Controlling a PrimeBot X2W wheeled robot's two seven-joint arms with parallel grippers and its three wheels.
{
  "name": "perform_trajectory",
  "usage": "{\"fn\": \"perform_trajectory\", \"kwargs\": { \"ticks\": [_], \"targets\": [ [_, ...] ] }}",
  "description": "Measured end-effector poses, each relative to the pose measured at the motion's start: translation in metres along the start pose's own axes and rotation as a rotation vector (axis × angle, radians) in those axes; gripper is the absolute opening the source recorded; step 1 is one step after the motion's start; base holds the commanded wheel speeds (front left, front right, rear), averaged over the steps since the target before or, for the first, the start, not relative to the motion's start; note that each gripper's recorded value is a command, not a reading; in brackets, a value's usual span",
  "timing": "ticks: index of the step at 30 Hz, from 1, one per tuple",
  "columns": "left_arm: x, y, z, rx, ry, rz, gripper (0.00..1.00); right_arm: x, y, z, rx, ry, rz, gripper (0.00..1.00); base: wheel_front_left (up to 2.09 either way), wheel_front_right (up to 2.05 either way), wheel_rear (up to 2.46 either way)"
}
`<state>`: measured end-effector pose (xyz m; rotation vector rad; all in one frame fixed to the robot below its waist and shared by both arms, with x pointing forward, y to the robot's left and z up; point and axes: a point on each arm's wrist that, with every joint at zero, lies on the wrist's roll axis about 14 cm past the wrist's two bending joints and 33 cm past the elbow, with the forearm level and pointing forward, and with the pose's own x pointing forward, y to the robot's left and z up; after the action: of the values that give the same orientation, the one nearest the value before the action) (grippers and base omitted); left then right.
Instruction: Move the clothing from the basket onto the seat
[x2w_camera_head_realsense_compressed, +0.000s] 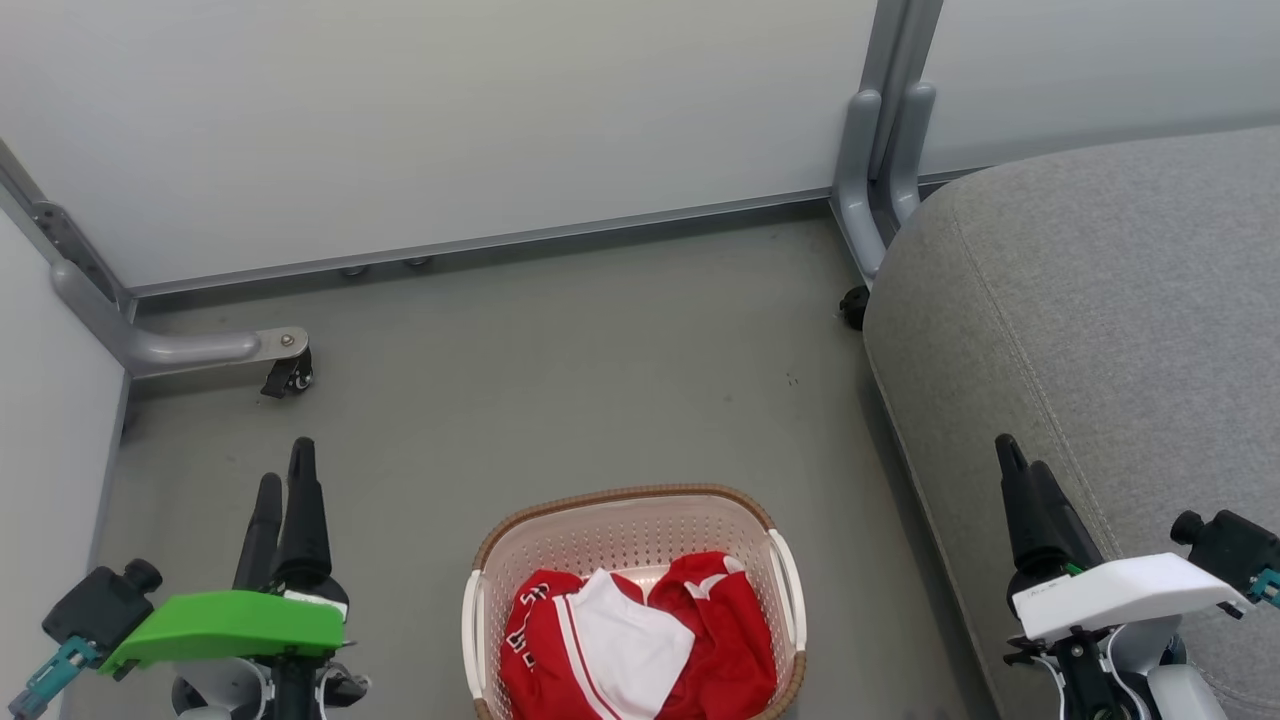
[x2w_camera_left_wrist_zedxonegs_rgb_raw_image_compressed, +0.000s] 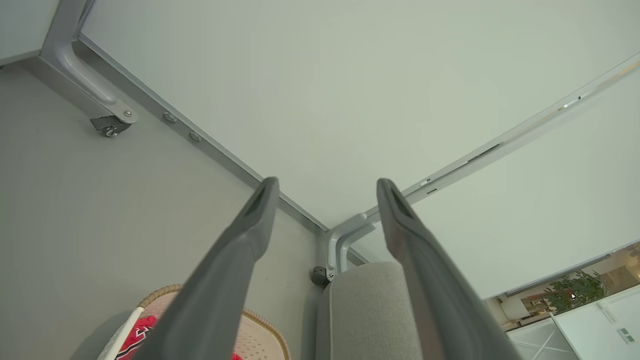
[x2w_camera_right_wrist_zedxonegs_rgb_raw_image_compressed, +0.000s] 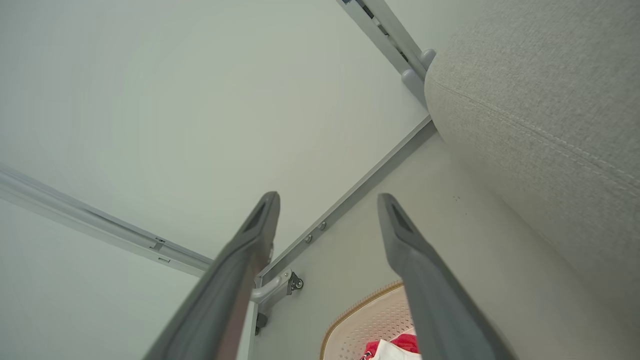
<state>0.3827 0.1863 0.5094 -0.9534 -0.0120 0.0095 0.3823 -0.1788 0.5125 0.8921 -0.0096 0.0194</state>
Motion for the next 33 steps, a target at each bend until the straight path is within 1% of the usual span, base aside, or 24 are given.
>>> {"fn": "perform_trajectory", "kwargs": {
  "ticks": [7,15,33],
  "targets": [
    [0.0,-0.009,-0.007,0.124,0.015,-0.033,1.0,-0.001,0.006,-0.004,-0.132,0.008,0.026,1.0,0.0,0.0,0.0],
    [-0.004,-0.012,-0.009,0.22,0.012,-0.051,1.0,-0.005,0.011,-0.011,-0.252,0.018,0.051,1.0,0.0,0.0,0.0],
    [-0.005,-0.027,-0.014,0.42,0.0,-0.116,1.0,-0.008,0.025,-0.013,-0.456,0.0,0.113,1.0,0.0,0.0,0.0]
  ]
}}
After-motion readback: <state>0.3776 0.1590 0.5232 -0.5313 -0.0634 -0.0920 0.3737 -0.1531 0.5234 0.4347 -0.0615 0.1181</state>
